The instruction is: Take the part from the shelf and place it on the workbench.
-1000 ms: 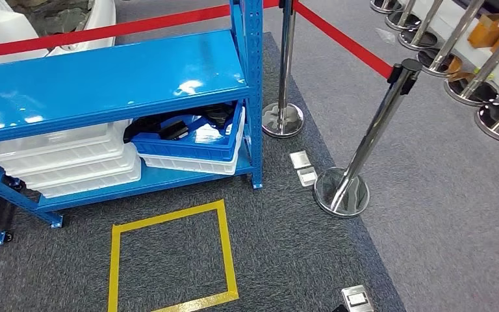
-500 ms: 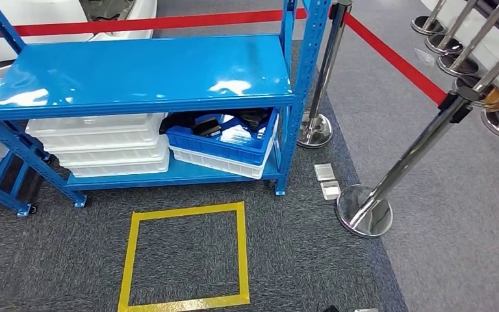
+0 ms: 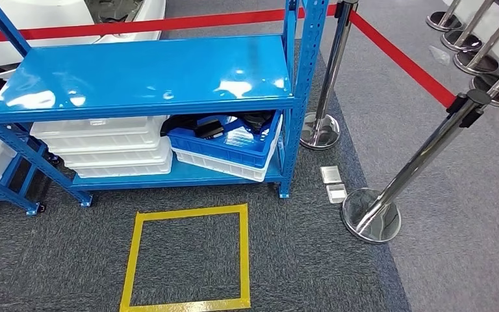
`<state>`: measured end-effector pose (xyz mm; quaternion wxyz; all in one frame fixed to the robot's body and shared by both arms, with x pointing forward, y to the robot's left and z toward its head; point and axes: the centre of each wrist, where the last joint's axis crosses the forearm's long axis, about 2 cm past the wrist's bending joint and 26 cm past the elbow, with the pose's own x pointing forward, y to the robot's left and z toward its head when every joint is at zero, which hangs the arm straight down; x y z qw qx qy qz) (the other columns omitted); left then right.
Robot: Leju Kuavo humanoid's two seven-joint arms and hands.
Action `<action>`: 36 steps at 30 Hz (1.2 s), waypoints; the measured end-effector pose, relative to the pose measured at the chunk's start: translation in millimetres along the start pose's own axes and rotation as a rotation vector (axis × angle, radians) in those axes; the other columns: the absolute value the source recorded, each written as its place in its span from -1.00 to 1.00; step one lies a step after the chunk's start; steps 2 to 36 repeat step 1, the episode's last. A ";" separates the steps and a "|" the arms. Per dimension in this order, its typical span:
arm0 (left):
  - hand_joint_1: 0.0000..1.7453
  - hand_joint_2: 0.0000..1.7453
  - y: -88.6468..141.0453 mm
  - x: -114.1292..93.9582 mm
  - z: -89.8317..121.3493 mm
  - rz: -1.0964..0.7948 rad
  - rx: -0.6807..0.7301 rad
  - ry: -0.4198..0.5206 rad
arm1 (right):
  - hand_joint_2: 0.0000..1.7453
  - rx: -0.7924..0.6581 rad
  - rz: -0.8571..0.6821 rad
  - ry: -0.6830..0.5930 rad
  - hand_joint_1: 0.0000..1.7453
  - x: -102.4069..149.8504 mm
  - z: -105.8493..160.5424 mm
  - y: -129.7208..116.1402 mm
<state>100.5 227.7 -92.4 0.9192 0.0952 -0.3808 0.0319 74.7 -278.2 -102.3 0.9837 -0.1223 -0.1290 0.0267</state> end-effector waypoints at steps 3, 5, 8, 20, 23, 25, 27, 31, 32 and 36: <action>-1.00 -1.00 0.0 0.1 -0.1 0.000 0.000 0.000 | -1.00 0.005 -0.001 0.001 -1.00 0.3 0.5 1.9; -1.00 -1.00 0.0 0.1 -0.1 0.000 0.000 0.000 | -1.00 0.005 -0.001 0.001 -1.00 0.3 0.5 1.9; -1.00 -1.00 0.0 0.1 -0.1 0.000 0.000 0.000 | -1.00 0.005 -0.001 0.001 -1.00 0.3 0.5 1.9; -1.00 -1.00 0.0 0.1 -0.1 0.000 0.000 0.000 | -1.00 0.005 -0.001 0.001 -1.00 0.3 0.5 1.9; -1.00 -1.00 0.0 0.1 -0.1 0.000 0.000 0.000 | -1.00 0.005 -0.001 0.001 -1.00 0.3 0.5 1.9; -1.00 -1.00 0.0 0.1 -0.1 0.000 0.000 0.000 | -1.00 0.005 -0.001 0.001 -1.00 0.3 0.5 1.9; -1.00 -1.00 0.0 0.1 -0.1 0.000 0.000 0.000 | -1.00 0.005 -0.001 0.001 -1.00 0.3 0.5 1.9; -1.00 -1.00 0.0 0.1 -0.1 0.000 0.000 0.000 | -1.00 0.005 -0.001 0.001 -1.00 0.3 0.5 1.9; -1.00 -1.00 0.0 0.1 -0.1 0.000 0.000 0.000 | -1.00 0.005 -0.001 0.001 -1.00 0.3 0.5 1.9; -1.00 -1.00 0.0 0.1 -0.1 0.000 0.000 0.000 | -1.00 0.005 -0.001 0.001 -1.00 0.3 0.5 1.9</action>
